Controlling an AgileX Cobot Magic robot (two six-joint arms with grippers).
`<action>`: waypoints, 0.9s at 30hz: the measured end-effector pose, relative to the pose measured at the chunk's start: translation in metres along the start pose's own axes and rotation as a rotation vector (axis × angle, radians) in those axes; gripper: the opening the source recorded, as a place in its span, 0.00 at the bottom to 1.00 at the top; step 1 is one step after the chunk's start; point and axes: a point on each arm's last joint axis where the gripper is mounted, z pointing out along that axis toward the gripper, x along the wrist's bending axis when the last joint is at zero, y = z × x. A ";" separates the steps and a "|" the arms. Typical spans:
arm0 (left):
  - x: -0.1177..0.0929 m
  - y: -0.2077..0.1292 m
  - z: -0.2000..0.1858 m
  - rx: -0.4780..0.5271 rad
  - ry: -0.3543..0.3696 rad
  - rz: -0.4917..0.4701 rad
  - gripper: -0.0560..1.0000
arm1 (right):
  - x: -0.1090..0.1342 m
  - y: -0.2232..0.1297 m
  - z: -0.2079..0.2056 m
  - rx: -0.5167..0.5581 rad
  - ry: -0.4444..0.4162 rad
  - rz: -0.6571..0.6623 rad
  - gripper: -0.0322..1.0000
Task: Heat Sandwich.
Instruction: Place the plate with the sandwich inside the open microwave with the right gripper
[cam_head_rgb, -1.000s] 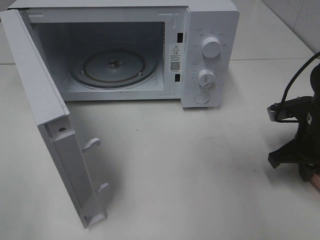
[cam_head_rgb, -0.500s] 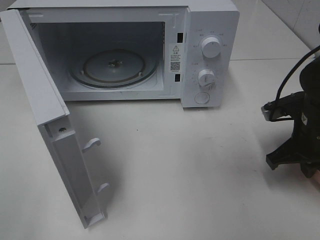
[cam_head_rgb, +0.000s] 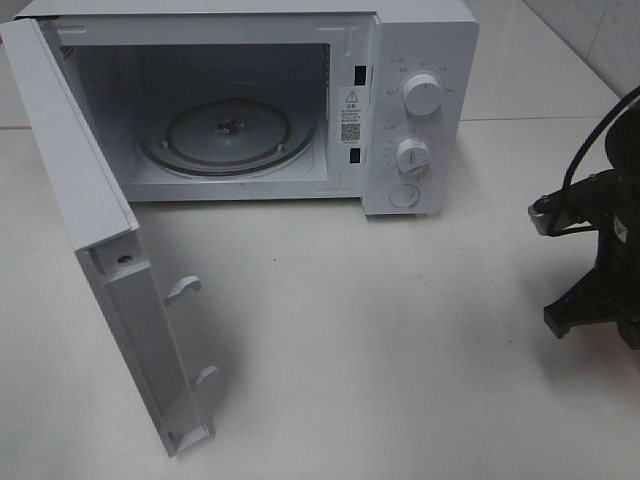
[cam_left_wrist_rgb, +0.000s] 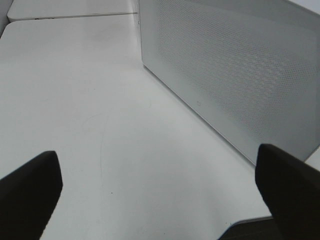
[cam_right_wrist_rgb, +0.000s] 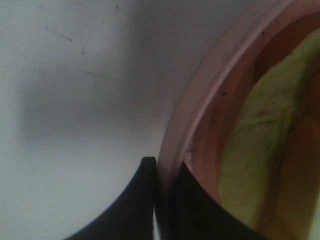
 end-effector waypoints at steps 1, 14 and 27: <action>0.000 0.000 0.000 0.000 0.000 0.000 0.99 | 0.002 -0.001 -0.002 -0.003 -0.003 -0.008 0.08; 0.000 0.000 0.000 0.000 0.000 0.000 0.99 | 0.000 -0.010 -0.023 -0.027 -0.030 -0.019 0.08; 0.000 0.000 0.000 0.000 0.000 0.000 0.99 | 0.004 -0.020 -0.042 -0.054 -0.046 -0.043 0.08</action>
